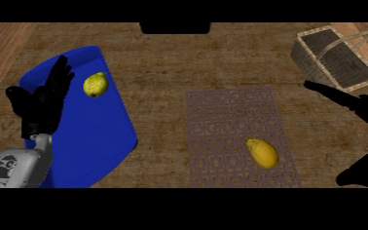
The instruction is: Pick the lemon from the placemat and place it in the basket
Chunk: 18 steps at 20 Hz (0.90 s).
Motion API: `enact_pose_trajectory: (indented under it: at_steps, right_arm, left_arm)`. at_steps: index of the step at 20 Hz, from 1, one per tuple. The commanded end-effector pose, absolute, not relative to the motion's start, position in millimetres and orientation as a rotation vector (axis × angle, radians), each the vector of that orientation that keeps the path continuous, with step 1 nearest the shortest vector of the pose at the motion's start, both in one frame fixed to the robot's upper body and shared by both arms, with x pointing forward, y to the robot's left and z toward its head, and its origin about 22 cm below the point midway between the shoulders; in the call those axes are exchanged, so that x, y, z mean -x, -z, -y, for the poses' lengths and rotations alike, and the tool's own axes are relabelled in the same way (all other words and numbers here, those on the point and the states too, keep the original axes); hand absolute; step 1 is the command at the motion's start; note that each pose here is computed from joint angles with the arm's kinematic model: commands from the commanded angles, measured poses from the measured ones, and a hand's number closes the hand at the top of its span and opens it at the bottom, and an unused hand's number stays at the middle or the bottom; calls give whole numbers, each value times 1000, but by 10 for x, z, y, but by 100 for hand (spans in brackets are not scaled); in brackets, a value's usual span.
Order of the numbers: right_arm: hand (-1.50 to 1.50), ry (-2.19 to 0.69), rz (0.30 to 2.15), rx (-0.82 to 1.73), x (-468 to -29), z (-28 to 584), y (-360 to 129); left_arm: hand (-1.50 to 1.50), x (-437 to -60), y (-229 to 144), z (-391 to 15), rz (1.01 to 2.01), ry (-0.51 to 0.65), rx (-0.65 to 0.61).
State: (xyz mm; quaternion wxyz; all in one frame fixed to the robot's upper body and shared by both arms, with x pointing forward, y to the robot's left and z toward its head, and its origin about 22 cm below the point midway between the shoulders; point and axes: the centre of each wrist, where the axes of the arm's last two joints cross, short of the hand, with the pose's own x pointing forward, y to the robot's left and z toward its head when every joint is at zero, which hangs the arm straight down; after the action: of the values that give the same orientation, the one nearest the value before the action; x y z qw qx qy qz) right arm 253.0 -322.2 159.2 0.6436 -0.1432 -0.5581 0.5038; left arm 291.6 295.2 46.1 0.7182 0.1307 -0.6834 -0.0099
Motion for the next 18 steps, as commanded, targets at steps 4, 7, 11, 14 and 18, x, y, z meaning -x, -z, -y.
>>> enact_pose_trajectory:
  at_steps: [4, 7, 11, 14, 18]
  right_arm:
    - [-150, -1100, 1298, 269, -2618, 3099, -1071]
    - [-150, -1127, 1300, 270, -2518, 3012, -896]
    - [-150, -1101, 1338, 233, -2303, 2953, -537]
    - [-150, -1093, 1386, 267, -2435, 2957, -544]
    - [-150, -1082, 1404, 311, -2318, 3027, -539]
  left_arm:
    - [0, -3064, -495, -2887, 1510, 34, -276]
    - [0, -2927, -444, -3131, 1521, 30, -286]
    - [0, -2901, -526, -2862, 1499, 35, -289]
    - [0, -2709, -488, -2954, 1508, 17, -283]
    - [0, -2724, -517, -2900, 1513, 15, -301]
